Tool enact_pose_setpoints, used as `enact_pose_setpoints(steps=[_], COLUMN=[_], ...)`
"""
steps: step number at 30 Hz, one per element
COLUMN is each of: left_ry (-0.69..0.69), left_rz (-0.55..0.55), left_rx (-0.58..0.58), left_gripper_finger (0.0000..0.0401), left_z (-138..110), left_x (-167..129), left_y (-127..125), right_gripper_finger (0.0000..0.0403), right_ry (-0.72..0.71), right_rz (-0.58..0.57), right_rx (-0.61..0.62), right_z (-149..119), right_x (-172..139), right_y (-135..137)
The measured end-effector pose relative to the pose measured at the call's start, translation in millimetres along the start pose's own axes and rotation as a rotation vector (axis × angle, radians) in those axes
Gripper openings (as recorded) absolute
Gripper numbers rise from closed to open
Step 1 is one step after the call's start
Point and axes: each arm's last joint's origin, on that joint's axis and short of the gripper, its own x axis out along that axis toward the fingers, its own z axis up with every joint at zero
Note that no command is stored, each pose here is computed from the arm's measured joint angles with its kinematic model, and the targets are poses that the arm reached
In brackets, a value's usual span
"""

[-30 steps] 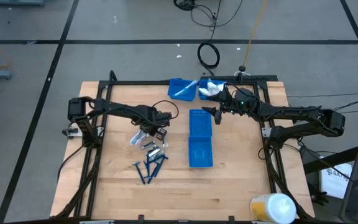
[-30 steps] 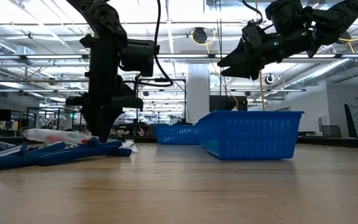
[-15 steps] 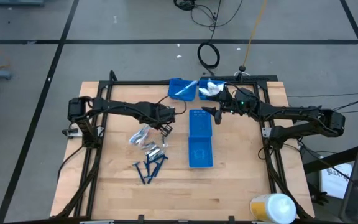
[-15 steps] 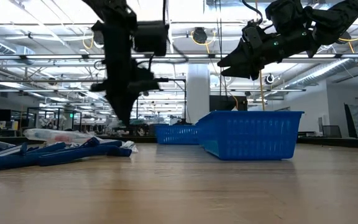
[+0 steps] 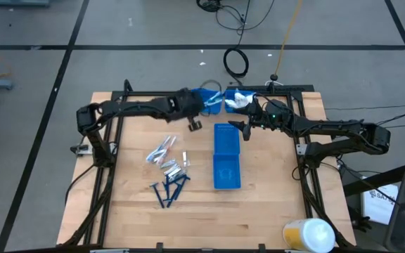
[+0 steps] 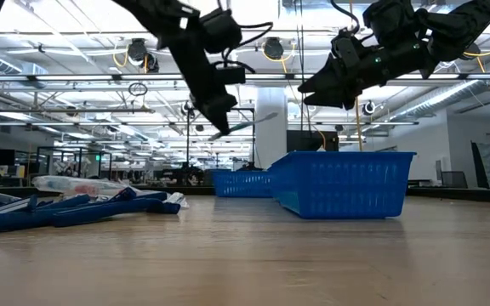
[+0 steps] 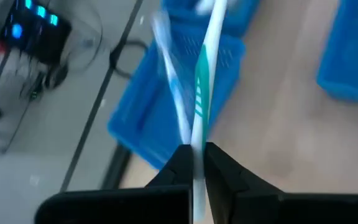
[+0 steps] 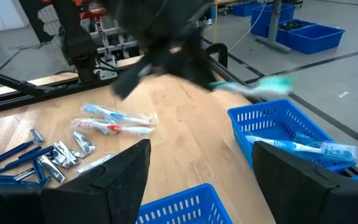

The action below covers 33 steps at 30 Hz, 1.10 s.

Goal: Pick & Place Travel size toiletries
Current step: Put the green toothbrush into the top left blue bin

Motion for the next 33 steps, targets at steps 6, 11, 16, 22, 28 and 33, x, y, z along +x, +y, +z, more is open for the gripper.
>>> enact_pose_setpoints(steps=[6, 11, 16, 22, 28, 33], left_ry=[-0.223, -0.233, -0.193, -0.119, -0.104, -0.098], left_rz=[-0.152, -0.224, -0.25, -0.157, -0.124, -0.125], left_rx=[0.06, 0.148, 0.139, 0.139, 0.073, 0.018], left_gripper_finger=[0.0013, 0.0005, 0.0023, 0.0026, 0.0029, 0.0072], left_z=[-1.2, -15.2, -29.0, -34.5, -34.0, -34.7], left_x=[23.7, 53.8, 86.2, 96.7, 96.6, 96.9], left_y=[40.3, 50.2, 46.8, 45.2, 46.3, 47.6], right_gripper_finger=[0.0267, 0.0267, 0.0267, 0.0267, 0.0267, 0.0267], right_ry=[0.005, 0.01, 0.011, 0.014, 0.017, 0.018], right_rz=[-0.001, -0.002, -0.009, -0.012, -0.018, -0.018], right_rx=[-0.02, -0.02, -0.024, -0.023, -0.04, -0.04], right_z=[-0.4, -0.9, -1.1, -1.3, -1.6, -1.6], right_x=[0.0, 0.0, -0.1, -0.3, -0.4, -0.4], right_y=[0.0, -0.2, -1.0, -1.8, -2.4, -2.4])
